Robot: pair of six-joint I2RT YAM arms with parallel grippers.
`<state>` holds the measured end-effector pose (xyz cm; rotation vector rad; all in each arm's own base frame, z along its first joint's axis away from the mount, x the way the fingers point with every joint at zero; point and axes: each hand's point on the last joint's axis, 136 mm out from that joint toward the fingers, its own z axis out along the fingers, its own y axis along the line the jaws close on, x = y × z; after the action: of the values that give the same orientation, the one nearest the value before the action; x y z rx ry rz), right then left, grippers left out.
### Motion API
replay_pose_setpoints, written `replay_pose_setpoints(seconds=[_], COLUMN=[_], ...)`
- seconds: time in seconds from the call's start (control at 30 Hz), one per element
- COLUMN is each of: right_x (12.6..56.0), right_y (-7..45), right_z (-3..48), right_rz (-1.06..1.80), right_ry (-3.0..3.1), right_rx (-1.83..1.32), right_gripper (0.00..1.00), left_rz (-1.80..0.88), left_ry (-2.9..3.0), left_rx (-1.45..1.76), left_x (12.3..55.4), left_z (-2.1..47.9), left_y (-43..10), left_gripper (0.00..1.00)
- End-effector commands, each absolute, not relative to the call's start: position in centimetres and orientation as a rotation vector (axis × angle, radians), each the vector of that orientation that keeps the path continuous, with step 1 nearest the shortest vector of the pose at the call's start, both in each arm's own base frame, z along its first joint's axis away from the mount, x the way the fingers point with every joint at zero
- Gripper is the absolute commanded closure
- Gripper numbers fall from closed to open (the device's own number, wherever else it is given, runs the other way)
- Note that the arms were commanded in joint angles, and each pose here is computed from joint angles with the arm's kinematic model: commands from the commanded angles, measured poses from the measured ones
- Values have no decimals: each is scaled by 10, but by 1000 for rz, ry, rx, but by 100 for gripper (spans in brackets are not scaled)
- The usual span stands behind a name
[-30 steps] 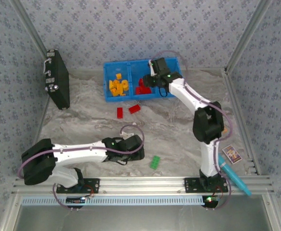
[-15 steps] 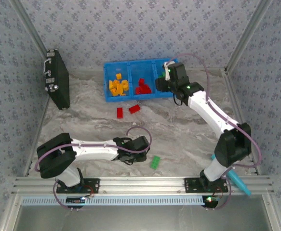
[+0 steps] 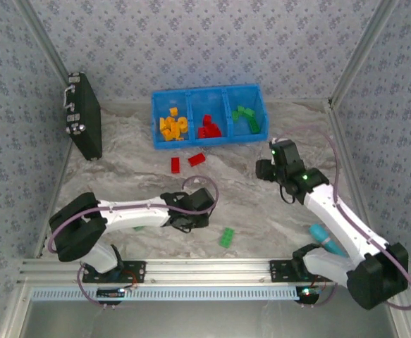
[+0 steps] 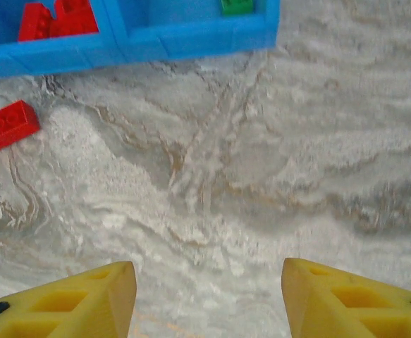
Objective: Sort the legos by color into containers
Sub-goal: Pick up the lego from the middle-left of the table, then place the lego in the container.
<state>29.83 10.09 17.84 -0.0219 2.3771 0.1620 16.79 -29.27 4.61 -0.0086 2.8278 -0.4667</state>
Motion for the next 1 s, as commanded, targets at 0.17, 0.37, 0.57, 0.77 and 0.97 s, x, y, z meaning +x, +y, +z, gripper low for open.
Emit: replay_pose_setpoints(seconds=[0.17,0.37,0.57,0.77,0.97], right_x=[242,208,178,158,138], right_y=[105,118,139,170,169], right_z=[144,124,103,98,91], right_rz=[313,434,544,721,665], right_ry=[2495,2532,2579,2626,2679], right_rx=[113,195,272,317,349], right_gripper=[42,42,42,42,40], left_rz=[-605,-626,-636,-683,-682], left_ry=[2663,2533,2385,2348,2377], left_rx=[142,246,276,231,172], left_x=[213,278,358,425,483], left_z=[125,182,228,226,191], left_y=[-313,-324,-345,-366,-376], left_gripper=[83,84,84,85,86])
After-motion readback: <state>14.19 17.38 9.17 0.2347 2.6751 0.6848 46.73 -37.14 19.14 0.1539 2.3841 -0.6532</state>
